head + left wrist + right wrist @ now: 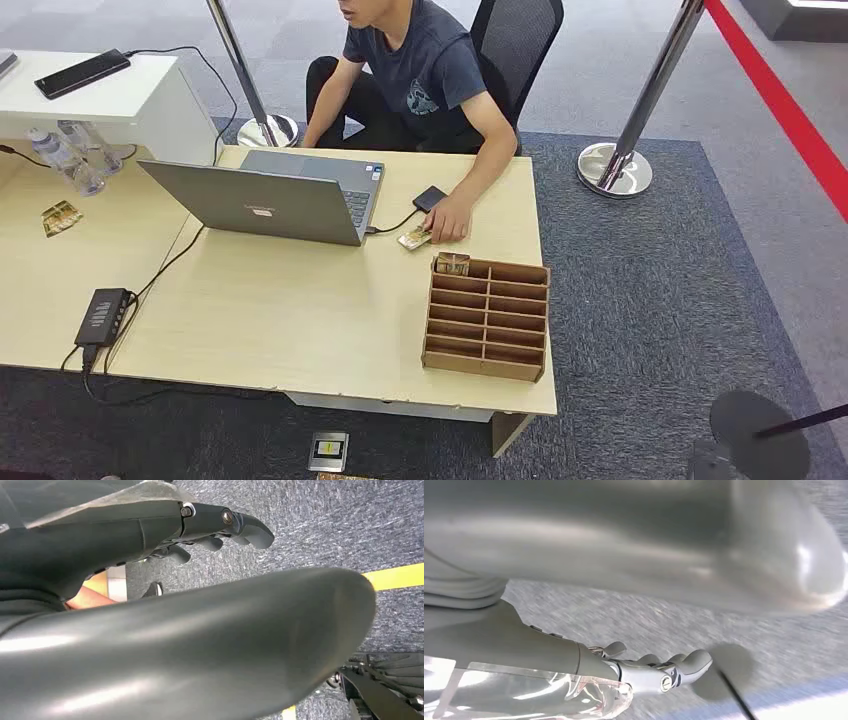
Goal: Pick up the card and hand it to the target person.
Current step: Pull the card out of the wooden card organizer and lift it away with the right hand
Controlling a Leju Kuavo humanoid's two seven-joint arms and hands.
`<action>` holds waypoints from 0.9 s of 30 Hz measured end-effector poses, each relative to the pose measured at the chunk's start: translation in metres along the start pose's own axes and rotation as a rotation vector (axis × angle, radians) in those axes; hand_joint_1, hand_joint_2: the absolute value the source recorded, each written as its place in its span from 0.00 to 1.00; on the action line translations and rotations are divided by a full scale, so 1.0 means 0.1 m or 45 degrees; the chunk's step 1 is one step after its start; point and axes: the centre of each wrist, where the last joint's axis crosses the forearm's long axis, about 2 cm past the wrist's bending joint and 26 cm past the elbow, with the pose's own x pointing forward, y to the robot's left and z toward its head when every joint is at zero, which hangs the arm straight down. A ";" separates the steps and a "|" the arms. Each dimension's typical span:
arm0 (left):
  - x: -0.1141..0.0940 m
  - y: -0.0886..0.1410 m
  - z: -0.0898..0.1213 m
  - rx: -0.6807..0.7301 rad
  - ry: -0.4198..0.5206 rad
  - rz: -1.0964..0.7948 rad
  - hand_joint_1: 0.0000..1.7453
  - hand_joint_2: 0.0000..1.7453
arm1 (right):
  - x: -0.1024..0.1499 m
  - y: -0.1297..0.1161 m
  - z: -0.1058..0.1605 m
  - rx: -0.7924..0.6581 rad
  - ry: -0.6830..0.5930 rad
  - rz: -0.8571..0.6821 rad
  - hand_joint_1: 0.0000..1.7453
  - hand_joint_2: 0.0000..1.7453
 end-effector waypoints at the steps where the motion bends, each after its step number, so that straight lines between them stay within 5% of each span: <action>1: 0.00 0.00 0.00 0.000 -0.001 0.001 0.00 0.00 | 0.03 -0.01 -0.02 -0.003 -0.020 0.006 0.00 0.00; 10: 0.00 -0.03 0.00 -0.009 -0.016 0.010 0.00 0.00 | 0.81 0.08 -0.32 0.017 -0.415 0.079 0.00 0.00; 24: 0.00 -0.05 0.01 -0.030 -0.022 0.032 0.00 0.00 | 2.61 0.64 -0.42 0.203 -1.110 0.063 0.00 0.00; 27: 0.00 -0.05 0.01 -0.033 -0.022 0.037 0.00 0.00 | 2.95 0.77 -0.35 0.254 -1.233 0.068 0.00 0.75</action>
